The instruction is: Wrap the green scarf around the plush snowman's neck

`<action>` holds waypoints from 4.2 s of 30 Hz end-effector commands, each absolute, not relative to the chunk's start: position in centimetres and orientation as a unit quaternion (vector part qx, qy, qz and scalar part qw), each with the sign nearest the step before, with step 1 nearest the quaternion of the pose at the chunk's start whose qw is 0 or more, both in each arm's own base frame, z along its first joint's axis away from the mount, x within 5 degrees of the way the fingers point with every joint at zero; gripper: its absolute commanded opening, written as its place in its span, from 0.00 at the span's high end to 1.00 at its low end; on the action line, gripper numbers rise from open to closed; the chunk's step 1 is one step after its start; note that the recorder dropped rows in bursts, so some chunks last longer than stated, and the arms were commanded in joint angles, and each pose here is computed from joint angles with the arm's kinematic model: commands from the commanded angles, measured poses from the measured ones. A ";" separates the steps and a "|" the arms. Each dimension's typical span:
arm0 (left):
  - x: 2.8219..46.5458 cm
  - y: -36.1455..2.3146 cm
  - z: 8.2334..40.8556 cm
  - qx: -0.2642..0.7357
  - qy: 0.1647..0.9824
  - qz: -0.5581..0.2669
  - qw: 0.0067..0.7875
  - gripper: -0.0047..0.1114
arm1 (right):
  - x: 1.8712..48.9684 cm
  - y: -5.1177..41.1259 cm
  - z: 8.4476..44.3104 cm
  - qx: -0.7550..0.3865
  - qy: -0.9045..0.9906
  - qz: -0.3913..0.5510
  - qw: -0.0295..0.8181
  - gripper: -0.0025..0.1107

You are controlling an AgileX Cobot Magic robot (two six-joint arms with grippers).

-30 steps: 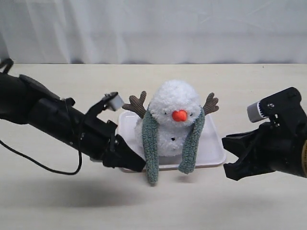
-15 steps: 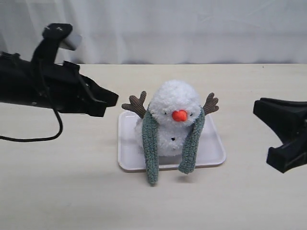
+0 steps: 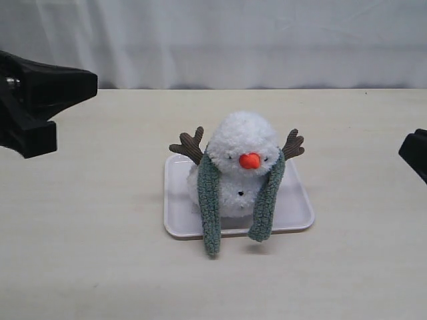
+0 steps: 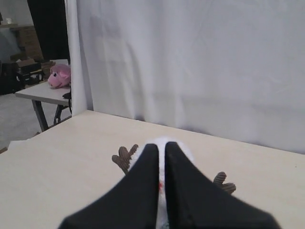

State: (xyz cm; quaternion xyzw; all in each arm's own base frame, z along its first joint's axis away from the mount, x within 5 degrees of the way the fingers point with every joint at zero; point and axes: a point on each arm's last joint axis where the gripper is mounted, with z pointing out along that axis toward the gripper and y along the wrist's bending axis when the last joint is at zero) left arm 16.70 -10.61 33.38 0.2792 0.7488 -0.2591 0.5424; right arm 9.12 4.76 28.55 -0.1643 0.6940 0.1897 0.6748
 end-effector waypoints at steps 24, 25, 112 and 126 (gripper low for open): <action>13.0 -8.5 35.3 0.336 0.695 -0.173 0.612 0.96 | 8.2 4.5 28.9 -0.161 0.676 0.193 0.693 0.94; 12.5 -8.2 34.9 0.357 0.691 -0.149 0.611 0.96 | 8.2 4.5 28.9 -0.161 0.676 0.193 0.693 0.94; 0.4 0.1 34.6 -0.005 0.549 0.061 0.834 0.96 | 8.2 4.5 28.9 -0.162 0.676 0.191 0.693 0.94; 4.2 0.3 27.3 0.000 0.598 0.055 0.799 0.96 | 8.2 4.5 28.9 -0.162 0.676 0.191 0.693 0.94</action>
